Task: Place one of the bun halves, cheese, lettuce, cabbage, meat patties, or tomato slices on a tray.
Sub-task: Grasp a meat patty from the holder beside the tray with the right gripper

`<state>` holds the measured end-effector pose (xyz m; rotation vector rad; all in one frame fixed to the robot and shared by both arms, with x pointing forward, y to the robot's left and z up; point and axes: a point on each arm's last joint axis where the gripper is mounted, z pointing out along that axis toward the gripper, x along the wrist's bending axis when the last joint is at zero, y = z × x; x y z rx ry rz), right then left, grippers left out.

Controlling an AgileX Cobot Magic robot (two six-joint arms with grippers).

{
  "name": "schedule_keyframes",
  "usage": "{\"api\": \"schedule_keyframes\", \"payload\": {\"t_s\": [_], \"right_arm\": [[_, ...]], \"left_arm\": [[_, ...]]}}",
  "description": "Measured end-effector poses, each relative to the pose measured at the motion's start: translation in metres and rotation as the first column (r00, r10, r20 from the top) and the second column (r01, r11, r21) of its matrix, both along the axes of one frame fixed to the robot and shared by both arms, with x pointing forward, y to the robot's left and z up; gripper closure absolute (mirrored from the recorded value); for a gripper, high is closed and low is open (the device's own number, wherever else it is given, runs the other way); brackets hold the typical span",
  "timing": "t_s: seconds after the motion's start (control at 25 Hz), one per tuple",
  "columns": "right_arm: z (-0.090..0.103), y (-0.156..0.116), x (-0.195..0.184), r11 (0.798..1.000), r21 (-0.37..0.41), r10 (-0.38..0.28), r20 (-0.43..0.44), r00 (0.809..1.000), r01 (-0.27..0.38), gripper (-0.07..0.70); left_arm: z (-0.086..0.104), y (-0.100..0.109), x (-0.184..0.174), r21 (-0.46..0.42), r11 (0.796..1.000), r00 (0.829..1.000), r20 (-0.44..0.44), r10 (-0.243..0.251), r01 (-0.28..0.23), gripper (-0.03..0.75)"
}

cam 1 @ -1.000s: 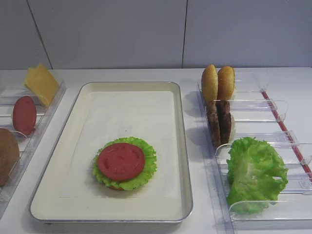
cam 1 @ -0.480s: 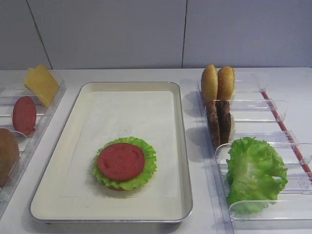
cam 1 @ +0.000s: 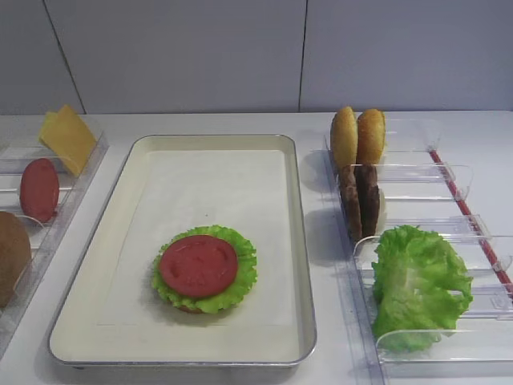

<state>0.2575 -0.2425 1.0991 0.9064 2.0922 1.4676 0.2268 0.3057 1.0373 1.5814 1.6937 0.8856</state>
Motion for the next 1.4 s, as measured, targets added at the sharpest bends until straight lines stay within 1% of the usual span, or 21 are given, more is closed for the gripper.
{"api": "schedule_keyframes", "payload": {"t_s": [0.08,0.24,0.4,0.48,0.6,0.76,0.84,1.08,1.2,1.28,1.32,1.36,1.4], "right_arm": [[0.009,0.002,0.003,1.000,0.009,0.023,0.008,1.000,-0.023,-0.055],[0.020,0.007,0.016,0.996,0.050,0.075,-0.053,0.996,-0.072,-0.055],[0.022,0.014,0.030,0.984,0.062,0.172,-0.132,0.976,-0.165,-0.055],[0.021,0.017,0.037,0.978,0.085,0.202,-0.163,0.966,-0.191,-0.055],[0.020,0.019,0.048,0.973,0.109,0.223,-0.194,0.955,-0.205,-0.055],[0.021,0.022,0.058,0.967,0.133,0.243,-0.208,0.948,-0.219,-0.055],[0.024,0.022,0.065,0.967,0.133,0.240,-0.208,0.948,-0.216,-0.055],[0.042,0.024,0.089,0.968,0.133,0.239,-0.215,0.947,-0.214,-0.055],[0.046,0.031,0.103,0.969,0.117,0.241,-0.279,0.929,-0.216,-0.055],[0.043,0.040,0.115,0.970,0.084,0.244,-0.346,0.906,-0.230,-0.055],[0.041,0.047,0.120,0.966,0.065,0.256,-0.372,0.892,-0.250,-0.055],[0.040,0.055,0.124,0.962,0.039,0.262,-0.390,0.883,-0.269,-0.055],[0.037,0.062,0.130,0.960,0.007,0.257,-0.416,0.873,-0.279,-0.055]], "left_arm": [[0.000,0.000,0.000,0.000,1.000,1.000,0.000,0.000,0.000,0.183],[0.000,0.000,0.000,0.000,1.000,1.000,0.000,0.000,0.000,0.183],[0.000,0.000,0.000,0.000,1.000,1.000,0.000,0.000,0.000,0.183],[0.000,0.000,0.000,0.000,1.000,1.000,0.000,0.000,0.000,0.183],[0.000,0.000,0.000,0.000,1.000,1.000,0.000,0.000,0.000,0.183],[0.000,0.000,0.000,0.000,1.000,1.000,0.000,0.000,0.000,0.183],[0.000,0.000,0.000,0.000,1.000,1.000,0.000,0.000,0.000,0.183],[0.000,0.000,0.000,0.000,1.000,1.000,0.000,0.000,0.000,0.183],[0.000,0.000,0.000,-0.002,1.000,1.000,0.000,-0.001,0.001,0.183],[0.000,0.000,0.000,-0.002,1.000,1.000,0.000,-0.001,0.001,0.183],[0.000,0.000,0.000,-0.002,1.000,1.000,0.000,-0.001,0.001,0.183],[0.000,0.000,0.000,-0.002,1.000,1.000,0.000,-0.001,0.001,0.183],[0.000,0.000,0.000,-0.002,1.000,1.000,0.000,-0.001,0.001,0.183]]}}
